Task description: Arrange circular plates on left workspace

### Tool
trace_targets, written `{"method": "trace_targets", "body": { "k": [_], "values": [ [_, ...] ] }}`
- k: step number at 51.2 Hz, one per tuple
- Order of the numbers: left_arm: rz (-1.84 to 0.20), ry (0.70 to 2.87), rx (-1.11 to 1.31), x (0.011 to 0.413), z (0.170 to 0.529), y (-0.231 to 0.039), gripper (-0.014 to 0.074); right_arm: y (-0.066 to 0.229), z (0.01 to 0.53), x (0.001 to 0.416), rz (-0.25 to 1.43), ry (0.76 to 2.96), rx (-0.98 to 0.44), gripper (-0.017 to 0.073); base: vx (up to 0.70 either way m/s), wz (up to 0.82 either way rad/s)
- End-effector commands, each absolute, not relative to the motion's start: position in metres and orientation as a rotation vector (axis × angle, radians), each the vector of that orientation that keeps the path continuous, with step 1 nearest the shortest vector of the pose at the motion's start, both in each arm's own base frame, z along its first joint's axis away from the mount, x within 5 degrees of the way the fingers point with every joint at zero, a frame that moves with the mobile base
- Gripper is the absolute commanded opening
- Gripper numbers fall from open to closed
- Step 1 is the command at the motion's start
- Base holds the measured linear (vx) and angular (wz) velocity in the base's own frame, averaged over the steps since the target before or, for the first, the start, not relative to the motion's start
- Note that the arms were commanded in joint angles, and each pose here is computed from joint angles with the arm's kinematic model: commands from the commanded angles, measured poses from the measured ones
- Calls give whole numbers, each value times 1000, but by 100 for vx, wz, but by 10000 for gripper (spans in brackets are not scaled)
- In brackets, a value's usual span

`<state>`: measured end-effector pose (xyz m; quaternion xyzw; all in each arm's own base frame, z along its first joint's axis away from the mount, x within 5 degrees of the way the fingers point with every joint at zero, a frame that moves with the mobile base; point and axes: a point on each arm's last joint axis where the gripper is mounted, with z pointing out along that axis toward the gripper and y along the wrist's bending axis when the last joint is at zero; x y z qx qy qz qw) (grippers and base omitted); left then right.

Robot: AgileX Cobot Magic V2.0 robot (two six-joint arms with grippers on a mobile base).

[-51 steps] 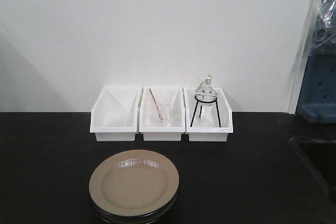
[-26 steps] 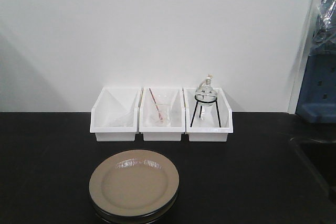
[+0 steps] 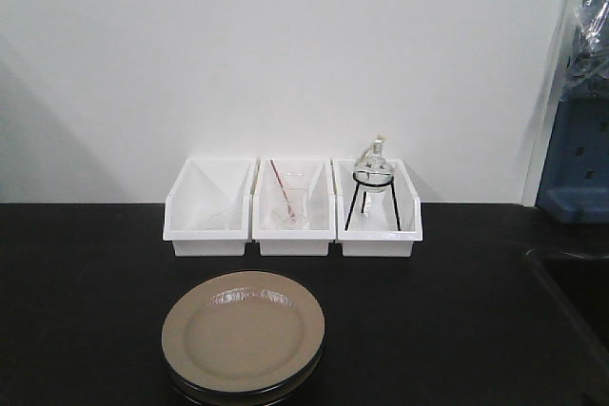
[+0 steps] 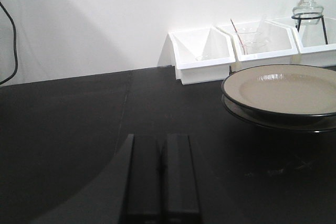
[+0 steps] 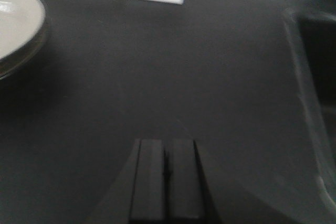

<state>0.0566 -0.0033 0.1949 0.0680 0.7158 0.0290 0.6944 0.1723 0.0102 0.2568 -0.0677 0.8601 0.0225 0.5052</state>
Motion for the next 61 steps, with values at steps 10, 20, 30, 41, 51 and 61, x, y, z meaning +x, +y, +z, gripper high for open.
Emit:
{"method": "trace_targets", "body": {
  "k": [10,20,30,41,51,61],
  "values": [
    [62,1528,133,57,196,-3,0,0,234,105,11,1790,10,-5,0,0],
    [62,1528,133,57,196,-3,0,0,190,68,38,1650,37,-5,0,0],
    [62,1528,133,57,196,-3,0,0,196,57,53,1526,50,-5,0,0],
    [62,1529,133,57,196,-3,0,0,196,57,53,1522,52,-5,0,0],
    [62,1529,133,57,196,-3,0,0,196,57,53,1523,52,-5,0,0],
    [62,1529,133,57,196,-3,0,0,196,57,53,1522,52,-5,0,0]
  ]
}}
